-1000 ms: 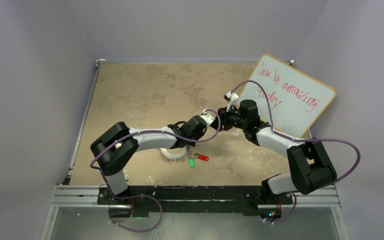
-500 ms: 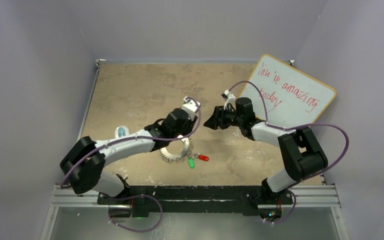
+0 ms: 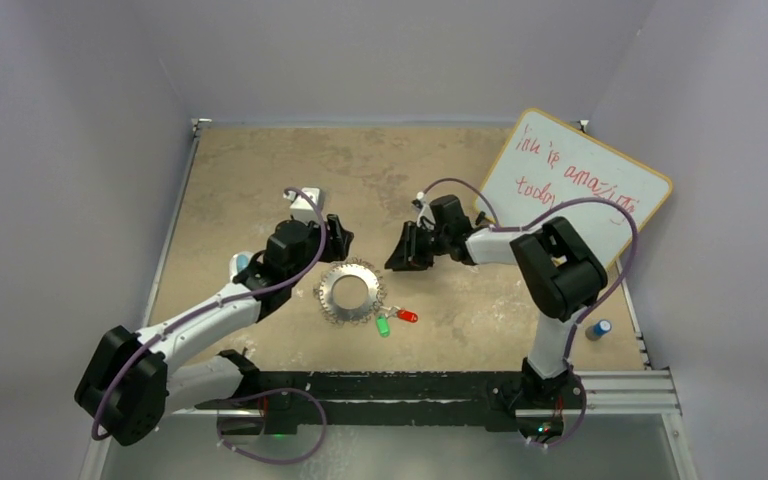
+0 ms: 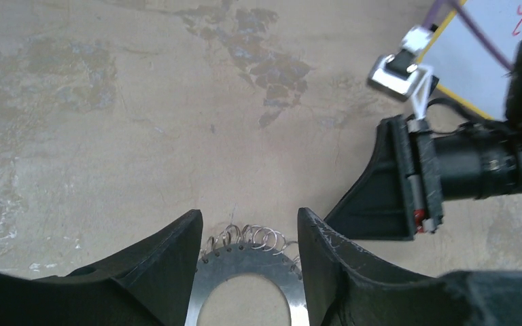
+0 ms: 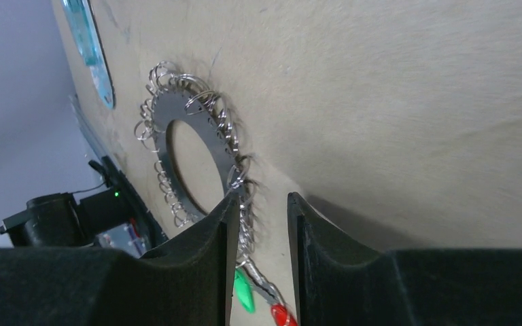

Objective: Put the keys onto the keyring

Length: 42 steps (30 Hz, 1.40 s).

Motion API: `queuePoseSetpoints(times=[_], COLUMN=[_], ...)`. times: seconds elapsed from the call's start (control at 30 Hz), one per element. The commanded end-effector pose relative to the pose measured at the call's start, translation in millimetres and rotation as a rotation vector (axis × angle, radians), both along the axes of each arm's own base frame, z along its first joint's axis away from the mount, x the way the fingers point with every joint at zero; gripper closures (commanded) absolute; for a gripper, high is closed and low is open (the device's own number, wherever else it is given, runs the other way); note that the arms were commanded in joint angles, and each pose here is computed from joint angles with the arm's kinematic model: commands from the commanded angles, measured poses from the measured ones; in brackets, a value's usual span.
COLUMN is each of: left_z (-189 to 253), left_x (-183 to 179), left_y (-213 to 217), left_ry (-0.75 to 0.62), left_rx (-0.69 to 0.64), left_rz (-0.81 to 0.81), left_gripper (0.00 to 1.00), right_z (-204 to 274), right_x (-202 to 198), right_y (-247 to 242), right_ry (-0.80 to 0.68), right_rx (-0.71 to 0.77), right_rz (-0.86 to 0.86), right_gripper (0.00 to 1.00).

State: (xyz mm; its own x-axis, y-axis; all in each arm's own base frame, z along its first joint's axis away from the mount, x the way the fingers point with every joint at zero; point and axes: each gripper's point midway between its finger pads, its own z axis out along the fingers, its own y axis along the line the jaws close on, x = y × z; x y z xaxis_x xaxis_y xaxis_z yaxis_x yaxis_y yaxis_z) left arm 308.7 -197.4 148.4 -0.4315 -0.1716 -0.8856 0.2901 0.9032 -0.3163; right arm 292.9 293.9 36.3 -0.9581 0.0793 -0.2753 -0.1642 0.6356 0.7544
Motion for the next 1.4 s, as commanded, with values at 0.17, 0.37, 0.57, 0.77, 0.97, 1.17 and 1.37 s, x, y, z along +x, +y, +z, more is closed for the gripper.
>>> queuePoseSetpoints(times=[0.17,0.37,0.57,0.77,0.97,1.17,1.37], left_z=[19.7,17.1,14.9,16.5,18.0,15.6,15.2], left_x=[3.4,3.0,2.5,2.0,2.0,2.1,2.4], left_y=[-3.9,-8.1,-12.2,-16.2,-19.7,-25.3,-27.9], left_ry=[-0.05,-0.04,-0.033,-0.035,-0.043,-0.035,-0.033], left_rx=[-0.067,-0.054,-0.059,-0.073,-0.081,-0.088,-0.091], left_rz=[-0.007,-0.035,-0.053,-0.072,-0.09,-0.113,-0.124], left_gripper=[0.48,0.48,0.48,0.48,0.48,0.48,0.48], right_z=[-4.9,-15.6,-21.7,-24.3,-30.1,-30.6,-24.8], right_x=[-19.7,-20.4,-14.1,-6.6,-0.4,10.2,11.9], right_y=[29.6,34.2,34.1,35.2,31.7,22.2,27.1], right_ry=[0.184,0.222,0.205,0.188,0.168,0.1,0.07], right_rx=[0.065,0.091,0.061,0.038,-0.014,-0.101,-0.078], right_rz=[0.033,0.035,0.035,0.035,0.03,0.021,0.069], right_gripper=[0.65,0.68,0.68,0.67,0.67,0.65,0.63])
